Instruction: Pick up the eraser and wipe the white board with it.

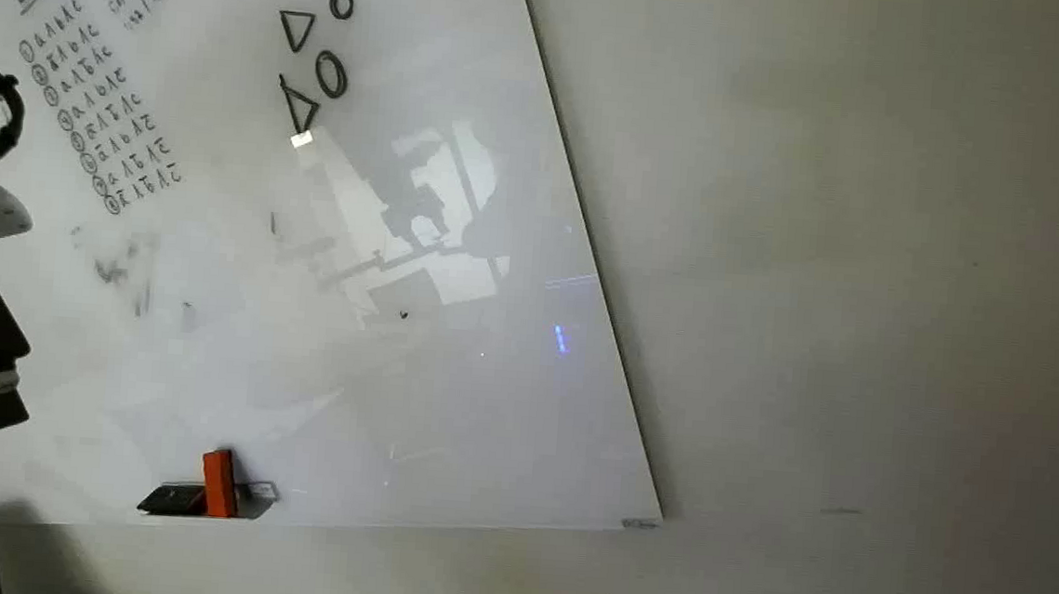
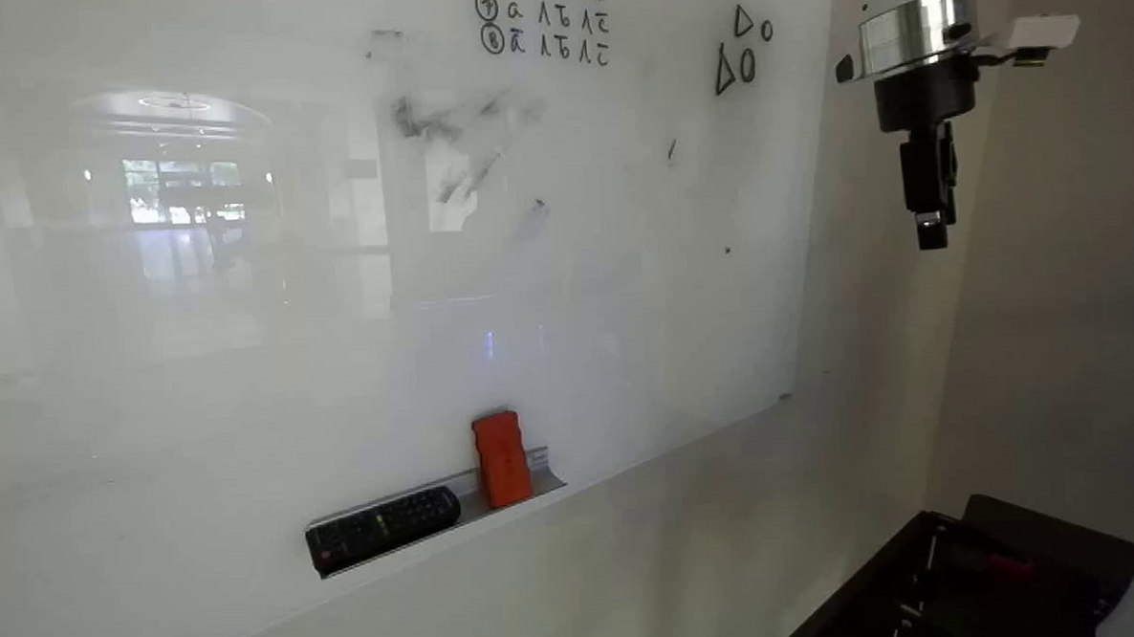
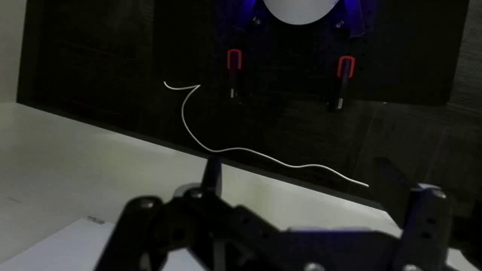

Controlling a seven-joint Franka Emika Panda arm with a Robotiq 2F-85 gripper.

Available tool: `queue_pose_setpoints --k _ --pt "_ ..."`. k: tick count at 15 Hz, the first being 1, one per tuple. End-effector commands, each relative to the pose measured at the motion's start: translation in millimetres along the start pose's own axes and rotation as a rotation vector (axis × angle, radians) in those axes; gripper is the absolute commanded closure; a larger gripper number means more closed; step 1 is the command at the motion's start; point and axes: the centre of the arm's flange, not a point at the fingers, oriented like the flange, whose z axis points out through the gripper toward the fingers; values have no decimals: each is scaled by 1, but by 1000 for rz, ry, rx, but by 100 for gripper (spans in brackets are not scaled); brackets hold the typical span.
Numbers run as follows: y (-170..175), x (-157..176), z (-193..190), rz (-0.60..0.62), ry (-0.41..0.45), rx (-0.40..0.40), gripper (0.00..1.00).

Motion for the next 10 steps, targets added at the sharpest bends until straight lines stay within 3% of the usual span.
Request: queue_pose_setpoints --k 1,8,10 --pt "0 0 0 0 0 0 0" --pt "0 0 0 0 0 0 0" --pt "-1 6 -10 9 37 -1 0"
